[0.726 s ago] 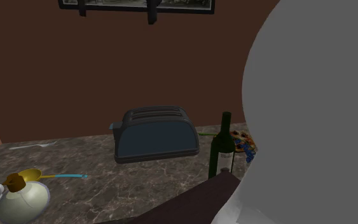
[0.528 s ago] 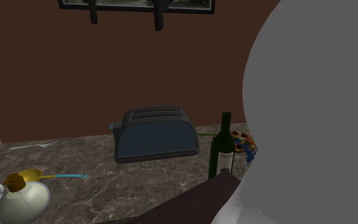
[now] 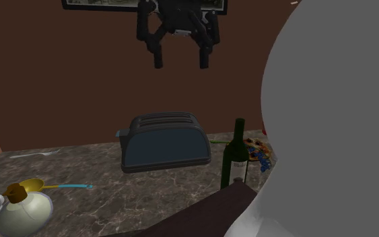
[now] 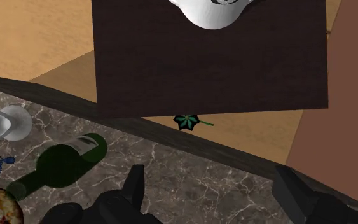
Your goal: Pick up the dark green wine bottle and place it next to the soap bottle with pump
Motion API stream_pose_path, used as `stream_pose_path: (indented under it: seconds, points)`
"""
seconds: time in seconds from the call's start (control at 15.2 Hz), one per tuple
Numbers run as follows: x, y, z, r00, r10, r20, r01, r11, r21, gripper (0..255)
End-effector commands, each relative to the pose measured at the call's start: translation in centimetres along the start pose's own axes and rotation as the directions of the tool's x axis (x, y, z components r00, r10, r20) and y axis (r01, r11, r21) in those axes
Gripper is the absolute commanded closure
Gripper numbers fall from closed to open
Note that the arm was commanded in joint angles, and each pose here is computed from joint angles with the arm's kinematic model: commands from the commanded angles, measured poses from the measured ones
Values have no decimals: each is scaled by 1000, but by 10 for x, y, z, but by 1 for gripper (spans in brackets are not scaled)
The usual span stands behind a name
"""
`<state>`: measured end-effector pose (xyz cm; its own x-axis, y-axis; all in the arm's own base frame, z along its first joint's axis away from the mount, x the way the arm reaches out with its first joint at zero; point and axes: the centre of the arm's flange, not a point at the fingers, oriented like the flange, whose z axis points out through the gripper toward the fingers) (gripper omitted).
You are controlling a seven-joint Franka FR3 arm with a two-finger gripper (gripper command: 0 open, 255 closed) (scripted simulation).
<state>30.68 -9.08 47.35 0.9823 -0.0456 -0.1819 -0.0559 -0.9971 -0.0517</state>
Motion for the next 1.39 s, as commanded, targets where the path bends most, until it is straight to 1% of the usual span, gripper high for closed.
stream_pose_path:
  seconds: [0.0, 1.32]
  points:
    - [6, 22, 10, 1000, -5, -8, 5, 1000, -2, 0]
    - [86, 239, 129, 997, -39, -72, 38, 999, -14, 0]
